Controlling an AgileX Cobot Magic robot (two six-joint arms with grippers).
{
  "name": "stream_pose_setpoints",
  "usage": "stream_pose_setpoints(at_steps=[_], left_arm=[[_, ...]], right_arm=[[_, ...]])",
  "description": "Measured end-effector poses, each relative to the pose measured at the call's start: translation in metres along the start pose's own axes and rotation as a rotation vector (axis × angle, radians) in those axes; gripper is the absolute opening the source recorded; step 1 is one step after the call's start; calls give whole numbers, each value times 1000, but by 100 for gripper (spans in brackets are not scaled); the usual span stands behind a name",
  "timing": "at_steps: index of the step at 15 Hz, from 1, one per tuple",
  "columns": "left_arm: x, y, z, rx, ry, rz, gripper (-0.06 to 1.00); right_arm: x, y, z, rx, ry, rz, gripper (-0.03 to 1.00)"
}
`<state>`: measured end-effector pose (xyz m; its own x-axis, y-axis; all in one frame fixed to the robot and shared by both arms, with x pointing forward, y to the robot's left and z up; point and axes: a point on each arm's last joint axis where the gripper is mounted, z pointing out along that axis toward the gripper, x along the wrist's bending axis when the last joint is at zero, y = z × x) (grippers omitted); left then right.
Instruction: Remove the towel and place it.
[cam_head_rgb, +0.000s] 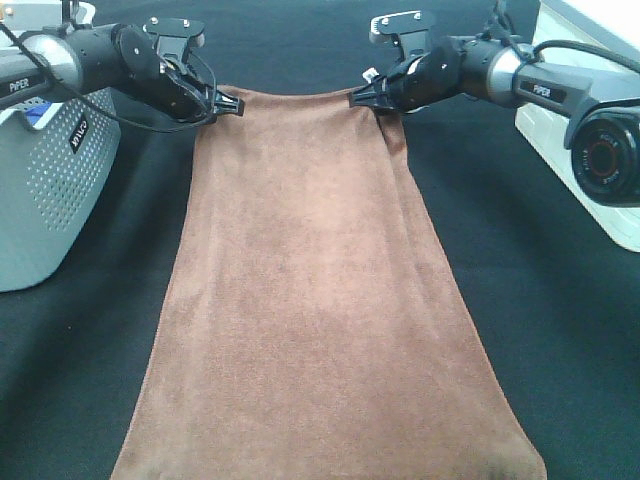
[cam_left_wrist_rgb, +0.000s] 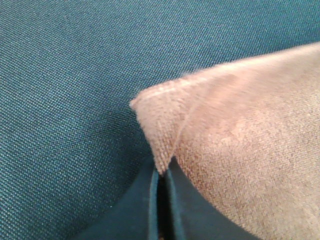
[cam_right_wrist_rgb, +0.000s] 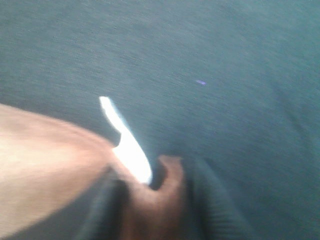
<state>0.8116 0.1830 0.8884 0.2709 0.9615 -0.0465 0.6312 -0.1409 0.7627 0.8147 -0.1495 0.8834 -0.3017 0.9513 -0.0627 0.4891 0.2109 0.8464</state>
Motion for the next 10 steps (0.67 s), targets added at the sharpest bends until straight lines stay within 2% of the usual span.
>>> stream_pose_setpoints(at_steps=[1, 4, 8, 10], left_arm=[[0, 0, 0, 0, 0, 0, 0], [0, 1, 0, -16, 3, 0, 1], [1, 1, 0, -17, 8, 9, 4], [1, 1, 0, -14, 16, 27, 4]], right_arm=[[0, 0, 0, 0, 0, 0, 48], [-23, -3, -1, 10, -30, 27, 52], [-20, -3, -1, 11, 6, 155, 53], [-17, -5, -1, 45, 29, 206, 54]])
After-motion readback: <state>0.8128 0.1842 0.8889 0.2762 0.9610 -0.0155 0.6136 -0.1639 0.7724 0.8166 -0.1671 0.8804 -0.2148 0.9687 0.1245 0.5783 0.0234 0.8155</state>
